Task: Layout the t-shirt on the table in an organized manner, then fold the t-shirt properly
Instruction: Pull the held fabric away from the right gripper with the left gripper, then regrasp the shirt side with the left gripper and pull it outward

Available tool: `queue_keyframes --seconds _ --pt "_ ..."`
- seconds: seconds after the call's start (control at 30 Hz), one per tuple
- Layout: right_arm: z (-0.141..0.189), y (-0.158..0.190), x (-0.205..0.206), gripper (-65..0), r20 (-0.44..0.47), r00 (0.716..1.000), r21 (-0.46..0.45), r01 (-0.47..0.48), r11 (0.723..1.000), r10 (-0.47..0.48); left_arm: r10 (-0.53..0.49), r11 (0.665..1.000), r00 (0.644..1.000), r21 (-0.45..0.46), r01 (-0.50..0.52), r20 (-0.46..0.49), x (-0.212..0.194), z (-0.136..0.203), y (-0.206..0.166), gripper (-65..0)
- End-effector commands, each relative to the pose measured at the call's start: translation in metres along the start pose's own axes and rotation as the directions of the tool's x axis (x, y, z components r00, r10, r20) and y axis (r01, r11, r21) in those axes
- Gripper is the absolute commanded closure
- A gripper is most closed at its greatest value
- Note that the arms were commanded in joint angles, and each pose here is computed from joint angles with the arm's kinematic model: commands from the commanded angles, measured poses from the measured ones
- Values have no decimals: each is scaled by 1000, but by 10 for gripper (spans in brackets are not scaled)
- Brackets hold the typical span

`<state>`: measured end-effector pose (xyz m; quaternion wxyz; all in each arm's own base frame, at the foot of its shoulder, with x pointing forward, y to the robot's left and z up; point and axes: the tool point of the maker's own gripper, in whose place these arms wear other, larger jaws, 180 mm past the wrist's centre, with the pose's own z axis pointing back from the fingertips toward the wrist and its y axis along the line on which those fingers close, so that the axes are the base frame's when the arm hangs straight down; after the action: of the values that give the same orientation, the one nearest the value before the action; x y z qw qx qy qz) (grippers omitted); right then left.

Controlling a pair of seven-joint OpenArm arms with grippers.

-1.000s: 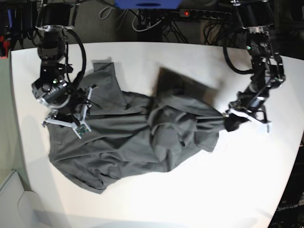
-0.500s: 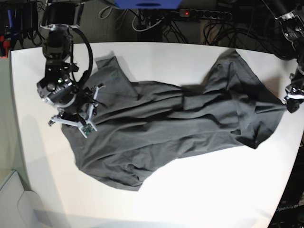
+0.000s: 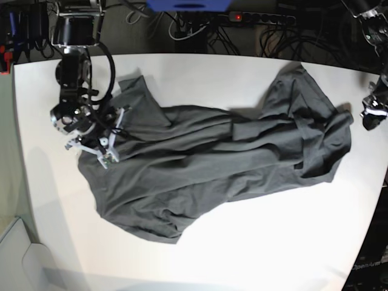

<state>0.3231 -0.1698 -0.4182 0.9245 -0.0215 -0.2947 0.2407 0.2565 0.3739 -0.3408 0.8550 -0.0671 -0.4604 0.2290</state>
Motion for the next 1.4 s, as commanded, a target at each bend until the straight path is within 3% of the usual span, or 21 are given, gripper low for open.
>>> queue_keyframes --seconds 0.0,0.1,0.17,0.37,0.57,0.67,0.87,1.13,1.37 --pt "7 -23 12 -206 36 999 -62 23 998 -21 -30 999 997 -12 31 65 26 4 -2 -146" --pt "15 -47 12 -206 58 995 -115 83 990 -77 -28 1000 996 -9 29 82 31 7 -2 -279" --pt "19 -54 11 -206 66 994 -131 100 986 -92 4 1000 992 -12 -3 125 42 11 1 -323" --pt "23 -55 15 -206 81 993 -140 99 985 -88 140 977 963 -189 -97 230 82 7 -37 -325" --pt "23 -51 19 -206 90 992 -132 101 986 -90 170 942 975 -316 -117 144 68 -47 -105 -327" --pt "23 -51 19 -206 90 992 -130 99 987 -87 169 940 981 -315 -130 98 51 -66 -123 -328" --pt "23 -52 22 -206 94 992 -133 99 986 -87 151 963 980 -243 -116 130 29 -84 -133 -335" --pt "24 -53 23 -206 97 992 -134 97 986 -84 137 973 973 -212 -97 184 23 -95 -150 -488" --pt "25 -58 33 -206 114 990 -141 96 985 -80 239 956 968 -196 -220 80 0 -129 -141 -519"
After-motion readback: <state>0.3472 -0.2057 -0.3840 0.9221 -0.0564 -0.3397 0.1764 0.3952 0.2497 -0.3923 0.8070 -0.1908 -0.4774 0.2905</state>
